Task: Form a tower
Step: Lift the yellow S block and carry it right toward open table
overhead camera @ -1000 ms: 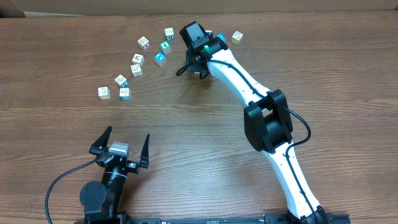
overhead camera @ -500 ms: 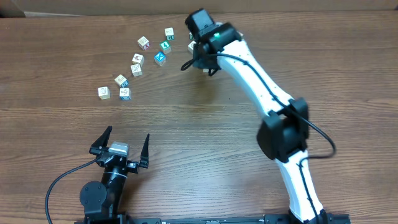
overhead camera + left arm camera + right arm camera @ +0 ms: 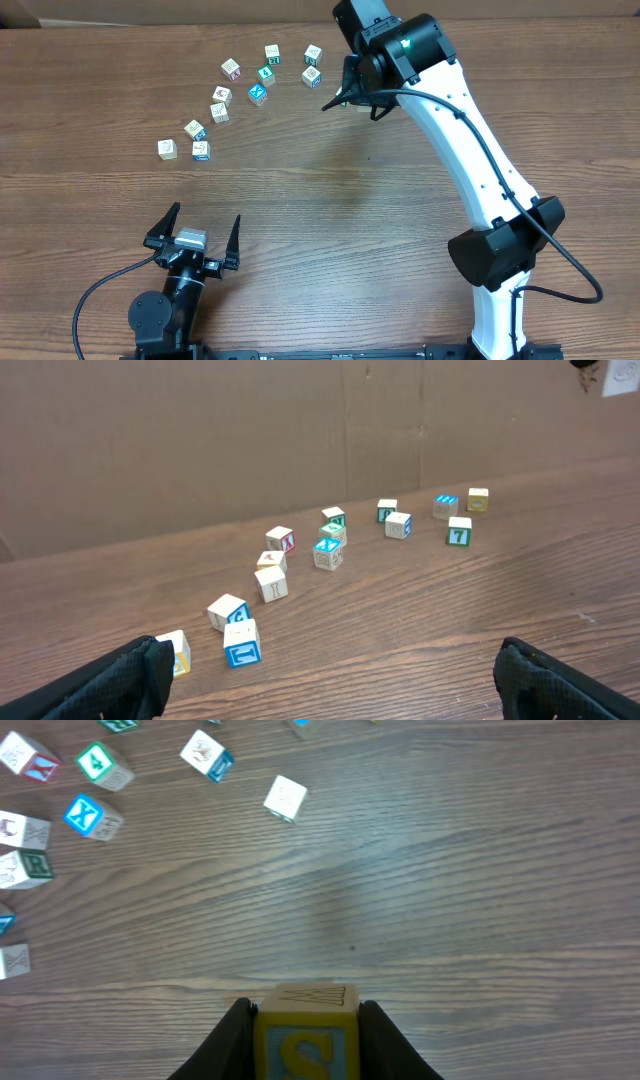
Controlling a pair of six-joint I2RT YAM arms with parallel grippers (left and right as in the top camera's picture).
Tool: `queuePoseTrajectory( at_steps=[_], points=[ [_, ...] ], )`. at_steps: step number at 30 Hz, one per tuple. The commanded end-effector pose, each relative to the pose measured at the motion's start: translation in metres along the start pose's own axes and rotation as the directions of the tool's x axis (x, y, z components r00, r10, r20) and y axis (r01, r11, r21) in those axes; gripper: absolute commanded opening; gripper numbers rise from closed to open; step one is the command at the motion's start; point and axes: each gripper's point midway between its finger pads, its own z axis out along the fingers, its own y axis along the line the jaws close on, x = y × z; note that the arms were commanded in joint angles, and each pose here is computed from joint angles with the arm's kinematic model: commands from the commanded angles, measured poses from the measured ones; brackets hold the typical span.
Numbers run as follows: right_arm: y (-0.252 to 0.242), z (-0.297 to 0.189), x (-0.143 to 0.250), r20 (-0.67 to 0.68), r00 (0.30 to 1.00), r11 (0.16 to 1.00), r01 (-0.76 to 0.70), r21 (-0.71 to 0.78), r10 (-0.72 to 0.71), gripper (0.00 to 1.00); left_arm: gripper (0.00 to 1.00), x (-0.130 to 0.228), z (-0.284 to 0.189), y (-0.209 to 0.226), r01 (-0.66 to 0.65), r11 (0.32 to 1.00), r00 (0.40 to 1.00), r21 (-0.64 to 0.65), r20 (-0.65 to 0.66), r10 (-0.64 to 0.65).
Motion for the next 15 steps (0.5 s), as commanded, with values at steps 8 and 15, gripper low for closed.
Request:
queuePoseTrajectory(
  at_steps=[8,15],
  points=[
    [-0.02,0.054,0.043,-0.149,0.989,0.996,0.02,0.091,-0.006,0.24,1.0,-0.001,0.0,0.0,0.004,1.0,1.0,0.003,0.008,-0.005],
    [-0.019,0.101,0.059,-0.192,0.981,0.999,0.004,0.043,0.004,0.27,1.0,-0.001,0.0,0.0,0.004,1.0,1.0,0.003,0.008,-0.005]
  ],
)
